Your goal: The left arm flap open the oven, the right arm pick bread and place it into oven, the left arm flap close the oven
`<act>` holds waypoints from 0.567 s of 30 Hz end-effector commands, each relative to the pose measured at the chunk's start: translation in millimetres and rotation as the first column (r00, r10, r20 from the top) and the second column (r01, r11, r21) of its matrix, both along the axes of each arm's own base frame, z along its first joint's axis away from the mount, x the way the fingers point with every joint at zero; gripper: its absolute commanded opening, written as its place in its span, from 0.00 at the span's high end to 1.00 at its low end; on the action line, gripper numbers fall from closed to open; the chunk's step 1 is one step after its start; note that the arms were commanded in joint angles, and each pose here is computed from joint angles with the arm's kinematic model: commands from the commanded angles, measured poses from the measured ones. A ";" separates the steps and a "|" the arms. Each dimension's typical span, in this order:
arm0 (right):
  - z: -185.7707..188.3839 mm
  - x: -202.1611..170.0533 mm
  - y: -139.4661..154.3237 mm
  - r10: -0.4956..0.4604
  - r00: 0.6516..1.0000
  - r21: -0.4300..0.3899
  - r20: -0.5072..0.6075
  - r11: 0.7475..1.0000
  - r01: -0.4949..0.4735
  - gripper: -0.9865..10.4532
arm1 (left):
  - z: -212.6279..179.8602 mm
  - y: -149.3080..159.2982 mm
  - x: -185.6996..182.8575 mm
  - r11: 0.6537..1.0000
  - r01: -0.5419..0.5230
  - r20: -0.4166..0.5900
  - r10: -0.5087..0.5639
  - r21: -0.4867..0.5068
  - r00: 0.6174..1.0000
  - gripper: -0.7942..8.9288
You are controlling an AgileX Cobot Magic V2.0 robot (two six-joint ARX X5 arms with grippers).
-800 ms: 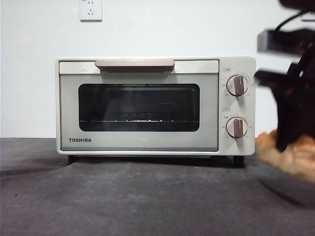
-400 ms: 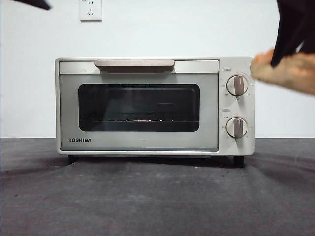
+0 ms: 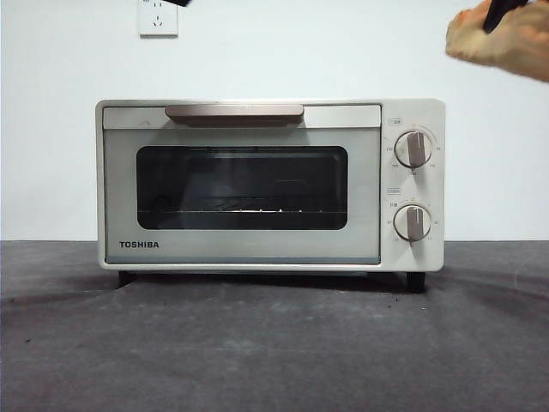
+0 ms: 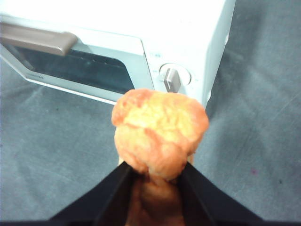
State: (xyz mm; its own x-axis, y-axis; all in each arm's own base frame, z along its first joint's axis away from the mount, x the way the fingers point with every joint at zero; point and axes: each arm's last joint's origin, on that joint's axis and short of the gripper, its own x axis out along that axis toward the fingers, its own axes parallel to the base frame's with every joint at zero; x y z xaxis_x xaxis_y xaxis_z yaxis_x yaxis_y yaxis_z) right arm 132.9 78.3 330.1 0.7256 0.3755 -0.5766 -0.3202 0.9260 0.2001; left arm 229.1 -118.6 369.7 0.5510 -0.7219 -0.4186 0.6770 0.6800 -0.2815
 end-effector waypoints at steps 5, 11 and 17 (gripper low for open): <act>14.9 -11.4 -5.9 0.014 0.998 0.026 0.069 1.000 -0.016 0.80 | -12.9 -22.3 17.9 0.998 -0.030 -0.004 0.030 0.058 1.000 0.91; 18.2 -17.6 -9.6 0.013 0.996 0.039 0.092 0.999 -0.016 0.80 | -27.2 -39.9 28.4 0.991 -0.048 0.017 0.046 0.121 0.999 0.91; 18.1 -17.5 -9.6 0.013 0.996 0.038 0.092 0.999 -0.017 0.80 | -41.5 -52.9 35.1 0.981 -0.052 0.020 0.049 0.189 0.999 0.91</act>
